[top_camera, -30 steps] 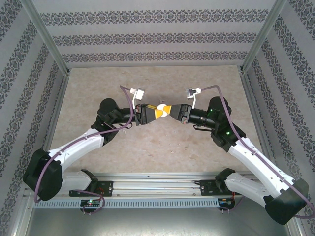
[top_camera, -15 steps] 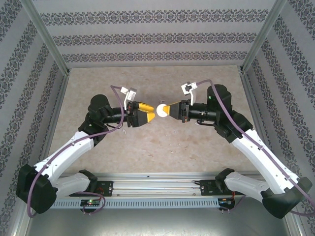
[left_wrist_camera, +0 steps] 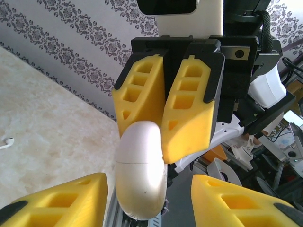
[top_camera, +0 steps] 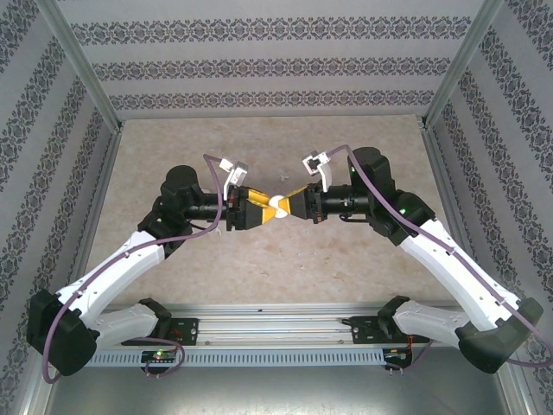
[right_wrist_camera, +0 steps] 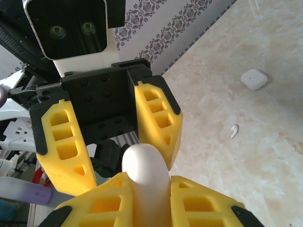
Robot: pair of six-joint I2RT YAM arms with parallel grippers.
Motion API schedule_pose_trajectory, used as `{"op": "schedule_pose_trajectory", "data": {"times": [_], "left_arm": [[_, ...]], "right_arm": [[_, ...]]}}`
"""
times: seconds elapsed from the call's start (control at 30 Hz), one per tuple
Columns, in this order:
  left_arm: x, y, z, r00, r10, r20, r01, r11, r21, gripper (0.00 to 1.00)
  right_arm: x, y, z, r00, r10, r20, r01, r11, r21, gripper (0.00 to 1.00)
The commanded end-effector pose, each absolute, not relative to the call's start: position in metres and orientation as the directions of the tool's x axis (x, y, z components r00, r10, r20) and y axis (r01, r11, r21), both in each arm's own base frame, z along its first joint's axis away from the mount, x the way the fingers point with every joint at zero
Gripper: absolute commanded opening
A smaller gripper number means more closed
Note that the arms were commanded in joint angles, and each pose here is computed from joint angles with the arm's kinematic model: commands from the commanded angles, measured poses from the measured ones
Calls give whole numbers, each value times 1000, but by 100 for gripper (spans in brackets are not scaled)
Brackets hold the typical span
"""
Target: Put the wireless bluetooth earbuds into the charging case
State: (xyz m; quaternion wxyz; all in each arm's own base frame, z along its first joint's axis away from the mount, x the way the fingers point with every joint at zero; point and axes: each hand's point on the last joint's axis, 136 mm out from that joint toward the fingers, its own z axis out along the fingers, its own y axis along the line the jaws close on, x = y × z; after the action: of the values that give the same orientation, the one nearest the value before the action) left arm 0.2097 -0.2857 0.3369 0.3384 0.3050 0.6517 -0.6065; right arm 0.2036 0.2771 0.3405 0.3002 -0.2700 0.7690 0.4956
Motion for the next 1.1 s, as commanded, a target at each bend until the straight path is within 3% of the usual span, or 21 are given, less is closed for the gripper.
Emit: {"op": "schedule_pose_trajectory", "data": {"times": [0.0,0.23,0.4,0.73,0.83,1.07], "left_arm": [[201,-289,345,-564,-1,-826,825,35,-564,43],[201,-292,339,-588,17,-808,808,30,-588,43],[202,-294,337,-593,23,-805,805,26,-592,39],[200,-295,335,-576,27,-817,817,22,-576,14],[196,-294,336,-519,12,-855,855,-7,-519,0],[194,-289,326,-445,8,-895,895,27,-445,0]], "right_arm": [[198,281,357,-631,-123,-766,-755,323,570,14],[199,281,356,-626,-121,-770,-757,331,564,14],[198,282,357,-626,-120,-771,-759,324,565,14],[198,283,356,-626,-122,-770,-760,319,567,14],[197,283,352,-638,-128,-759,-751,321,577,19],[210,274,335,-720,-106,-686,-669,371,644,34]]}}
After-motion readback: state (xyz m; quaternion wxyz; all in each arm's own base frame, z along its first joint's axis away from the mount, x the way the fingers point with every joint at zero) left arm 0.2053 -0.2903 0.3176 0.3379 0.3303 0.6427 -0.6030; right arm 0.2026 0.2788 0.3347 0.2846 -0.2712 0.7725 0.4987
